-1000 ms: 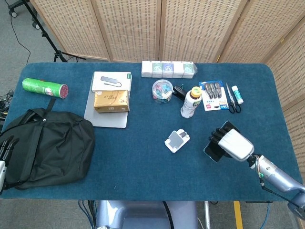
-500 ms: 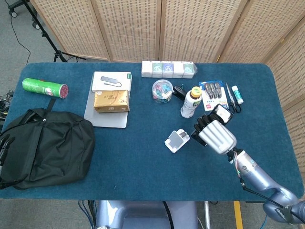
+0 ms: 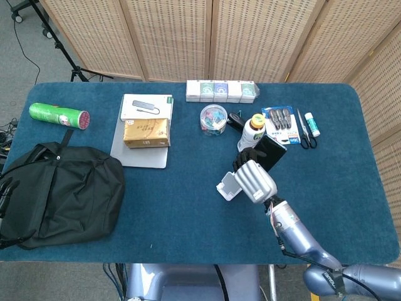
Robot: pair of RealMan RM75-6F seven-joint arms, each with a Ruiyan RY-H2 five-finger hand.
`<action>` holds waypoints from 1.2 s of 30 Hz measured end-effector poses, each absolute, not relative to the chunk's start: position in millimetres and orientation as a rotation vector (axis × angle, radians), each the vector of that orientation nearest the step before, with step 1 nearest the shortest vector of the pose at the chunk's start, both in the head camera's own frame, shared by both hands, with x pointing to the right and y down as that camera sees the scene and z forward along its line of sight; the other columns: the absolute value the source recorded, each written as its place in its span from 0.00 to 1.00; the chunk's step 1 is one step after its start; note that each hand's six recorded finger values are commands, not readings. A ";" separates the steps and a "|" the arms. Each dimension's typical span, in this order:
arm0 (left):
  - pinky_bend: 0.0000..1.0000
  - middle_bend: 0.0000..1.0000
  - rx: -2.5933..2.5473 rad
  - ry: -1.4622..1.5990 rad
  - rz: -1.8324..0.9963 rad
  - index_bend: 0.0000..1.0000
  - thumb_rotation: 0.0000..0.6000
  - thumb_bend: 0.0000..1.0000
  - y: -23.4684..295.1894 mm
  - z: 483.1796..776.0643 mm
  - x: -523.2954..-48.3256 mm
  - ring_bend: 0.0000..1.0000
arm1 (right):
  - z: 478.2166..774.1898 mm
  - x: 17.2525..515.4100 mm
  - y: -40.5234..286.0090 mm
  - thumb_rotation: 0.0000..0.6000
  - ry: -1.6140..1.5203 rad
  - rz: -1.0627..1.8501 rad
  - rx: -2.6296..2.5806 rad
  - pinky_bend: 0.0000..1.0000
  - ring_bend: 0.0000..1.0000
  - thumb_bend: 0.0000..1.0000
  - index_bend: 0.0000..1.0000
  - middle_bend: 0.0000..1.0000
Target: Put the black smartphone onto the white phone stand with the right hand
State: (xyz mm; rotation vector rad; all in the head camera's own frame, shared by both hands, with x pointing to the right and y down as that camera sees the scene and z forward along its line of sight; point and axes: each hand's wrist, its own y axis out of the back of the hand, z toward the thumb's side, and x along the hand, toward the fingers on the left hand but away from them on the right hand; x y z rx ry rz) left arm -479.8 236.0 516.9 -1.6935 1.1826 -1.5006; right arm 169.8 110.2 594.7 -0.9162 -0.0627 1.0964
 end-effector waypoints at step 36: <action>0.00 0.00 -1.701 1.182 -1.506 0.00 1.00 0.00 236.3 517.7 -480.0 0.00 | 623.3 112.2 139.3 1.00 -0.019 1.214 -0.829 0.51 0.44 0.26 0.57 0.54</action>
